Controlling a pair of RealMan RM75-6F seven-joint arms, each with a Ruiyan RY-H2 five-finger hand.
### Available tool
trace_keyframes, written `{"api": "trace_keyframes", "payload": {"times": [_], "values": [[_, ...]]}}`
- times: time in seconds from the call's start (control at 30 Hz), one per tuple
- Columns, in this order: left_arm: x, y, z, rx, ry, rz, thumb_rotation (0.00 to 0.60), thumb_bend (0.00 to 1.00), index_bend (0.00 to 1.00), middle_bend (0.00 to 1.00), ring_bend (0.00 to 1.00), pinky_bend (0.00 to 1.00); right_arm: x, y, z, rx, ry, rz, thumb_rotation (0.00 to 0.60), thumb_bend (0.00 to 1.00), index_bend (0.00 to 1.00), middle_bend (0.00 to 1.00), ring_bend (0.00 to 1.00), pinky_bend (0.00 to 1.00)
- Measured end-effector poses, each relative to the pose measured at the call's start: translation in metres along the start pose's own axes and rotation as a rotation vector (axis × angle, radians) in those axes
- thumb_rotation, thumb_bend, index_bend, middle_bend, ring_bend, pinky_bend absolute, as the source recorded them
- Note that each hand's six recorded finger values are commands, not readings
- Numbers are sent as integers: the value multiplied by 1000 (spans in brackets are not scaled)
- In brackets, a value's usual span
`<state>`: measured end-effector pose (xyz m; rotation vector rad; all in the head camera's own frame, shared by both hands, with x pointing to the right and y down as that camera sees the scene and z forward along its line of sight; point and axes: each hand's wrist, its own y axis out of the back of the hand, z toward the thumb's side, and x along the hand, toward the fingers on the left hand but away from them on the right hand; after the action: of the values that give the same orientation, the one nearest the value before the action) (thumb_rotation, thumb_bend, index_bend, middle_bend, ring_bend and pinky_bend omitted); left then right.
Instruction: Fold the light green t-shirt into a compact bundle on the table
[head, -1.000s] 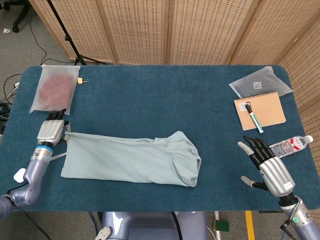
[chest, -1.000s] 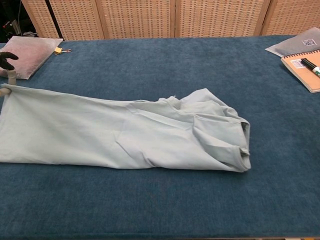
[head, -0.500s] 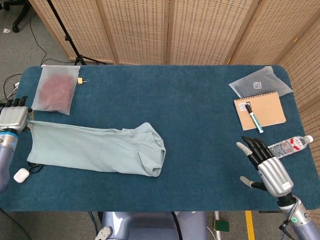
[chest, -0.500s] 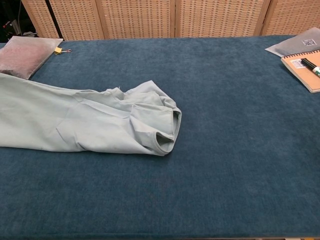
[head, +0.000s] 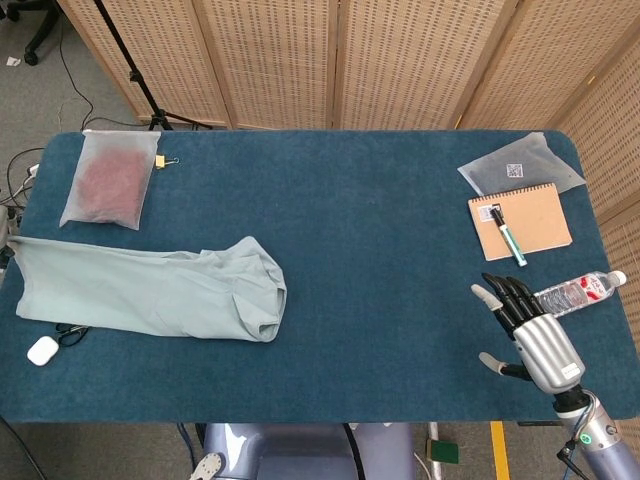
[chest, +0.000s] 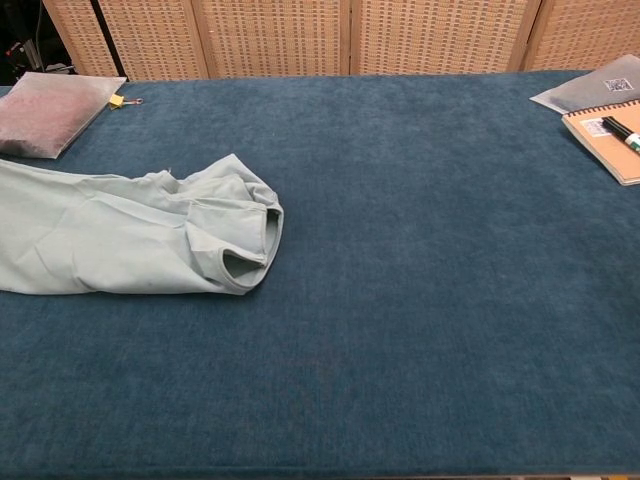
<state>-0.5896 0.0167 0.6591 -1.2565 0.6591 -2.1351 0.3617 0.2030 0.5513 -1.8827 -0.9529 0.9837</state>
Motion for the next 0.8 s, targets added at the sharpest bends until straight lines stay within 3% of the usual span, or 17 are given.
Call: {"api": "trace_keyframes", "payload": {"times": [0.33, 0.63, 0.8], "values": [[11, -7, 1, -14, 18, -37, 600, 569, 812, 0, 0, 0, 0, 1, -1, -1, -3, -3, 600, 53, 0, 0, 0, 55], [-1, -7, 21, -78, -73, -33, 600, 578, 813, 0, 0, 0, 1, 3, -1, -6, -2, -8, 600, 53, 0, 0, 0, 55], [-20, 3, 38, -159, -170, -5, 600, 585, 813, 0, 0, 0, 1, 4, -2, -10, -5, -11, 600, 53, 0, 0, 0, 55]]}}
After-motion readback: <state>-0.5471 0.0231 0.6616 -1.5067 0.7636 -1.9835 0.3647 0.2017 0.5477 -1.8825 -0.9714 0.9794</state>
